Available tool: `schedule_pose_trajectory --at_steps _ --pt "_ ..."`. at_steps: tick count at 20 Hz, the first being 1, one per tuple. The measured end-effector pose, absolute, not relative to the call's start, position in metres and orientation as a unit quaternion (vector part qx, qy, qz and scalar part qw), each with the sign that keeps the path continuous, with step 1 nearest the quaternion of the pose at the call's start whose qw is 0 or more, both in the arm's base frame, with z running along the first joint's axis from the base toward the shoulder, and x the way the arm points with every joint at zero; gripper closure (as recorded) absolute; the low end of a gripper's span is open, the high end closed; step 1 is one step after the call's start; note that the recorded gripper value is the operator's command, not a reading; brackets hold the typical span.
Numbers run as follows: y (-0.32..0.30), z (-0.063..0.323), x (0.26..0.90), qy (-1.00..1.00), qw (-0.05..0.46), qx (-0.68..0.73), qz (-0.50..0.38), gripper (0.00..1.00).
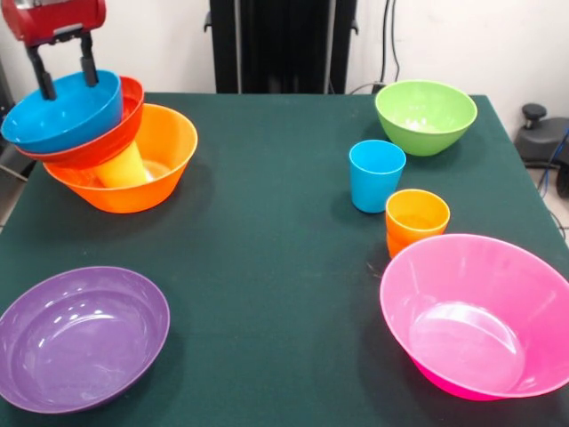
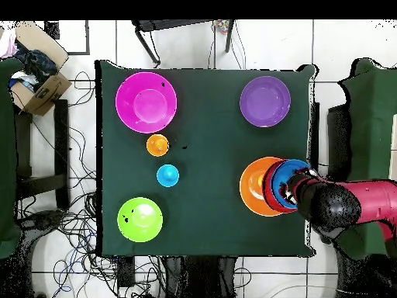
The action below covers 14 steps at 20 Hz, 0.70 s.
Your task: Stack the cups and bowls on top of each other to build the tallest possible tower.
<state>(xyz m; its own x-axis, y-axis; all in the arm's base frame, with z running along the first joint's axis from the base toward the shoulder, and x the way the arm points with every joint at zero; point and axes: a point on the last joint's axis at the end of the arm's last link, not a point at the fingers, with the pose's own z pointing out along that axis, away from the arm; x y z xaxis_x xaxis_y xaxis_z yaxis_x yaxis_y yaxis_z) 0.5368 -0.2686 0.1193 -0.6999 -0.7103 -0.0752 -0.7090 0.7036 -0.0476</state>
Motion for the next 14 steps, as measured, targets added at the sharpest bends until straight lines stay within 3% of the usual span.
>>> schedule_pose_trajectory --at_steps 7,14 --pt "-0.210 0.128 0.555 0.907 0.063 -0.415 -0.024 0.00" --pt "-0.093 0.116 0.584 0.916 0.111 -0.385 -0.024 0.00"
